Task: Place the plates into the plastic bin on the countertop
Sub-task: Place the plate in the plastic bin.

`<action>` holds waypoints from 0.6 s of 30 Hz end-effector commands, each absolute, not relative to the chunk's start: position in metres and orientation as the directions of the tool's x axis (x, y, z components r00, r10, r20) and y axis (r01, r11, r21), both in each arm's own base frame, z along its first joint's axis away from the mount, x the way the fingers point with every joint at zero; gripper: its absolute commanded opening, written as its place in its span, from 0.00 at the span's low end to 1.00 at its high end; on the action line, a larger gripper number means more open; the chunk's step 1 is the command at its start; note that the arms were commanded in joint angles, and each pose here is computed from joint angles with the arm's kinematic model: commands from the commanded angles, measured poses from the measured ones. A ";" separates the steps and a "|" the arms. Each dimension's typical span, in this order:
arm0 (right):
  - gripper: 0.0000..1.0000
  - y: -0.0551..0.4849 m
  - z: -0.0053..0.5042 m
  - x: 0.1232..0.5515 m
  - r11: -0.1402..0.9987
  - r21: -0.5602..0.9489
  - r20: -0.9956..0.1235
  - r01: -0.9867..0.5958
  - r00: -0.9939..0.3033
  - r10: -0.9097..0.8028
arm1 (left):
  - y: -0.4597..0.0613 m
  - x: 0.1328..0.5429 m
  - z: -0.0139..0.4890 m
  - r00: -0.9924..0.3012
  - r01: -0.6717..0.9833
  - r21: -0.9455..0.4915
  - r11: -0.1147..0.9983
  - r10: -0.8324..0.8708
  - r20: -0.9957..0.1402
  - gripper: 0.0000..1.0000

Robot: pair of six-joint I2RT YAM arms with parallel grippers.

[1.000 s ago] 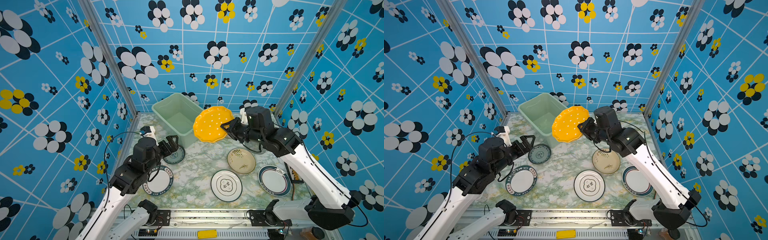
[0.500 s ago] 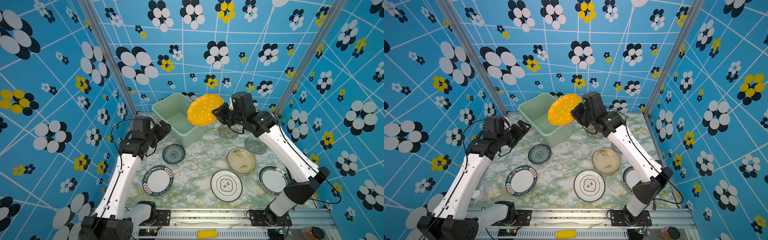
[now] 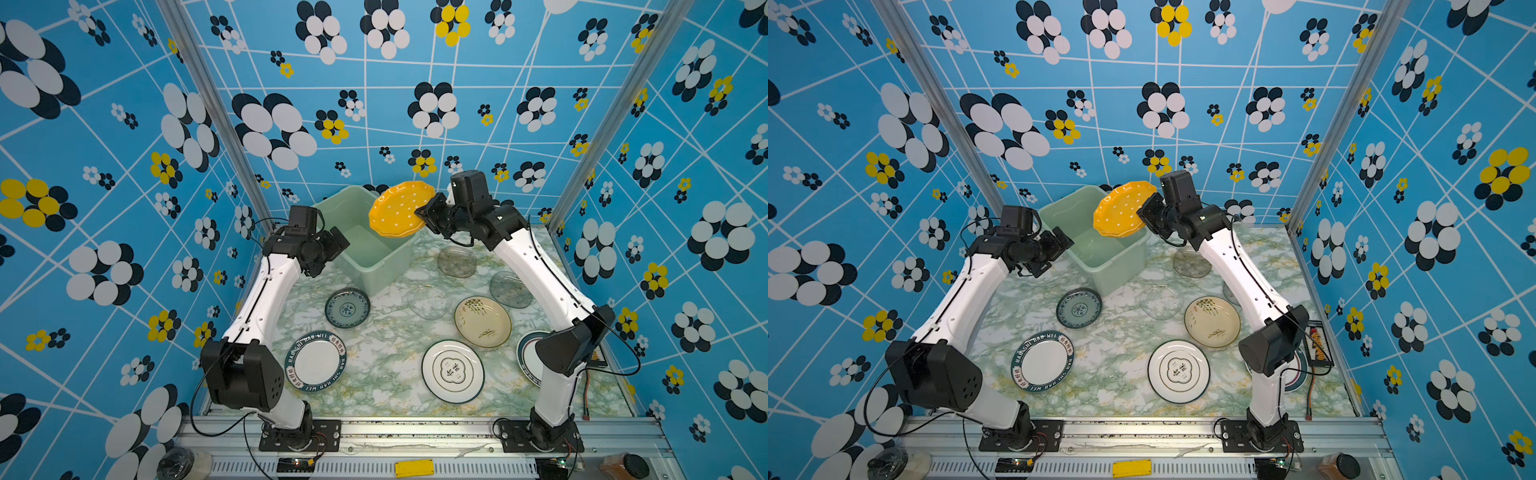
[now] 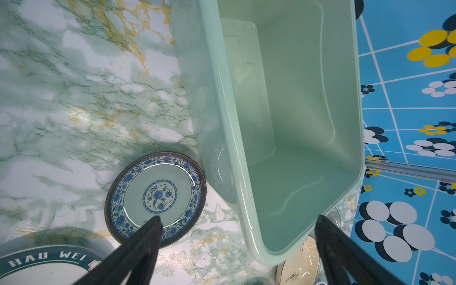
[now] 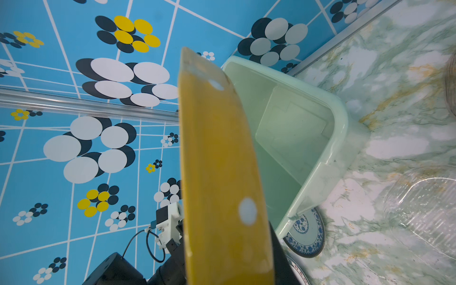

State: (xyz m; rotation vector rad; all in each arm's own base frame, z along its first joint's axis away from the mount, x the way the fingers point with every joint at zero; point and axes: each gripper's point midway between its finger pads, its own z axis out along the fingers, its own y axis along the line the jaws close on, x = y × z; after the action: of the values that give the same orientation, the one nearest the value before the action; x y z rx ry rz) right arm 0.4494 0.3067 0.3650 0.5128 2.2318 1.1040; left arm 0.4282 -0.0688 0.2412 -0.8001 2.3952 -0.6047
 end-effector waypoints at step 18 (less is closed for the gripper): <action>0.00 0.303 0.422 0.461 0.485 0.871 -0.388 -0.083 -0.723 0.572 | -0.079 0.468 0.181 -0.752 -0.499 -0.357 0.790 -0.599 -0.274 0.55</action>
State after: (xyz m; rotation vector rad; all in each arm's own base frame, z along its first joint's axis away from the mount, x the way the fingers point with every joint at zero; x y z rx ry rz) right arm 0.4645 0.3009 0.3456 0.5256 2.2766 1.1165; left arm 0.4744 -0.0812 0.1796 -0.8380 2.5788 -0.4246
